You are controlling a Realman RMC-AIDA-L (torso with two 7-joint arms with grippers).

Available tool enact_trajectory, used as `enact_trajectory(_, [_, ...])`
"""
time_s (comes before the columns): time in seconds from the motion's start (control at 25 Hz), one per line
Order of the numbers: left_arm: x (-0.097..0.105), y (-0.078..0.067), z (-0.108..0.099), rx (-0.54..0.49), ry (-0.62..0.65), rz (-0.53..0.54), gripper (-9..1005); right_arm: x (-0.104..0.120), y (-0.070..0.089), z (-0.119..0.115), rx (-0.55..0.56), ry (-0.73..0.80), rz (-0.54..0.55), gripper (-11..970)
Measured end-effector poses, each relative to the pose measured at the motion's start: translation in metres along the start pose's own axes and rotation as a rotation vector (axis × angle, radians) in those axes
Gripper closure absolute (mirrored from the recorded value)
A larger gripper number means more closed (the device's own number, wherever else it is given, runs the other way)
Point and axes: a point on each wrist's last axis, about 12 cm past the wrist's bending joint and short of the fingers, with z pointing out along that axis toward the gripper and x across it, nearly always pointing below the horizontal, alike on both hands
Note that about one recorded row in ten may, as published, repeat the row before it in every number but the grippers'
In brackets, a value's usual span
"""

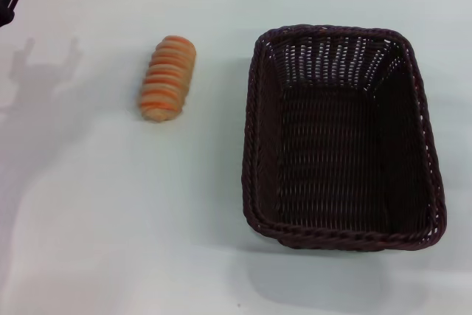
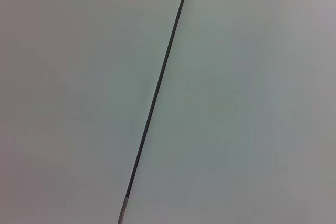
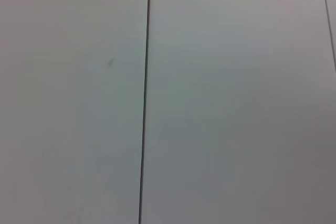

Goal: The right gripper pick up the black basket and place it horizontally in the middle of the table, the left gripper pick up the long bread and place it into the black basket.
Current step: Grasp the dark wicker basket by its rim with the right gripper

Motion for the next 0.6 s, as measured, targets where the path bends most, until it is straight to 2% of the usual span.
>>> enact_trajectory(0.6, [-0.0015,0.0015,0.0006,0.003,-0.002,0.005,136,-0.004,0.0073,0.001,-0.004,0.039,-0.001,265])
